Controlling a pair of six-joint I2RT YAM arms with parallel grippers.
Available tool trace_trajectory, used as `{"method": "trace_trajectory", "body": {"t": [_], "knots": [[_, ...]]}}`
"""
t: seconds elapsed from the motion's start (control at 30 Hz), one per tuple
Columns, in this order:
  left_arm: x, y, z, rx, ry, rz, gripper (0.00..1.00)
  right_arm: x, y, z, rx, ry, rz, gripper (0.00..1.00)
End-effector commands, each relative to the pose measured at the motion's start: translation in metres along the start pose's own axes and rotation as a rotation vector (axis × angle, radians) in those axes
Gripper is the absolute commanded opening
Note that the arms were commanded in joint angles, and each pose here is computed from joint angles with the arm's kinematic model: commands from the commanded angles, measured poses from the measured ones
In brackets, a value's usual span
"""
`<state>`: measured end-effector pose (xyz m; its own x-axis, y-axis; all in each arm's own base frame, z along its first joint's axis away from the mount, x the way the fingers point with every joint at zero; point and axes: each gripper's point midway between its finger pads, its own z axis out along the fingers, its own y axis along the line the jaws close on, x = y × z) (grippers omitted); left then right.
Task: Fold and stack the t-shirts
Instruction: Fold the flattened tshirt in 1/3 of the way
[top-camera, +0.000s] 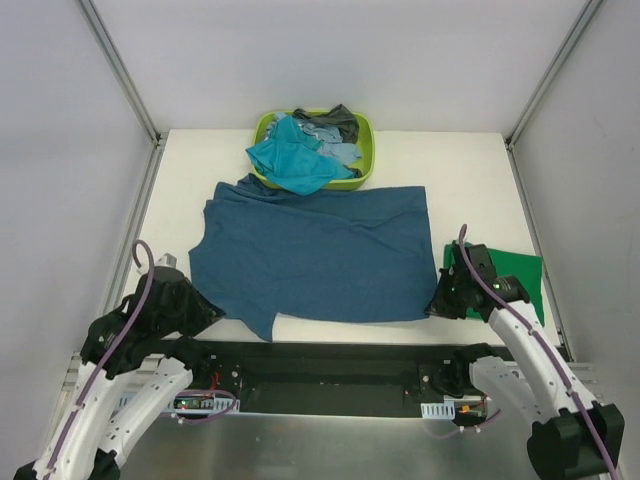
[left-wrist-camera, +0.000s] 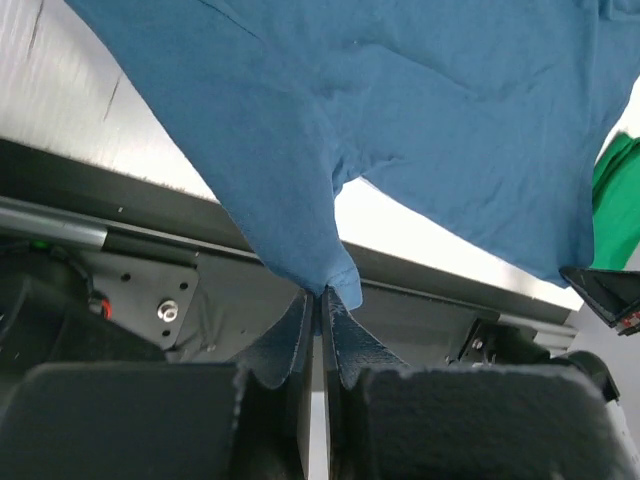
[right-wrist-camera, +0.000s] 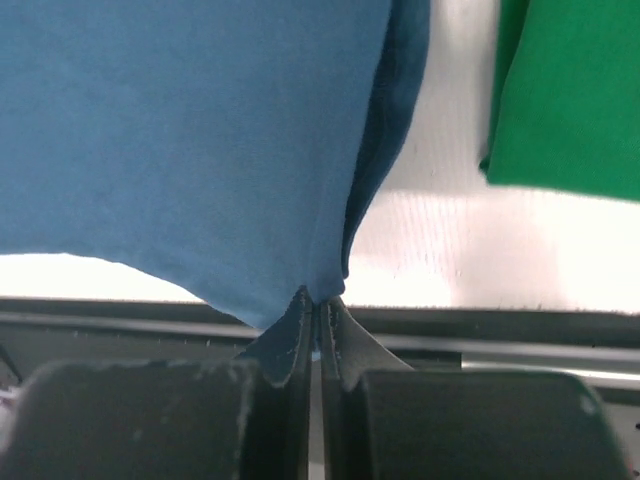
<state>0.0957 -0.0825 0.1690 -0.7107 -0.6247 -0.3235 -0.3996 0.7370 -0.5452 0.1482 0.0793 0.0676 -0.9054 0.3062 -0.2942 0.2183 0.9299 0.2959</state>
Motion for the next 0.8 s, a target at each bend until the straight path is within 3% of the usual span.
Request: {"method": "trace_trajectory", "body": {"t": [0.0,0.23,0.43,0.77], "knots": [[0.028,0.023,-0.021,-0.047,0.105,-0.033,0.00,0.040,0.002,-0.031,-0.059,0.134,-0.025,0.01],[0.032,0.006,-0.057,0.154,0.084,-0.008,0.00,0.068,-0.001,-0.049,-0.103,0.197,-0.036,0.01],[0.029,-0.013,-0.049,0.209,0.099,0.040,0.00,0.063,-0.008,-0.050,-0.070,0.157,-0.053,0.01],[-0.051,-0.055,-0.015,0.143,-0.190,0.111,0.00,0.023,0.006,-0.043,-0.059,0.067,-0.048,0.01]]}}
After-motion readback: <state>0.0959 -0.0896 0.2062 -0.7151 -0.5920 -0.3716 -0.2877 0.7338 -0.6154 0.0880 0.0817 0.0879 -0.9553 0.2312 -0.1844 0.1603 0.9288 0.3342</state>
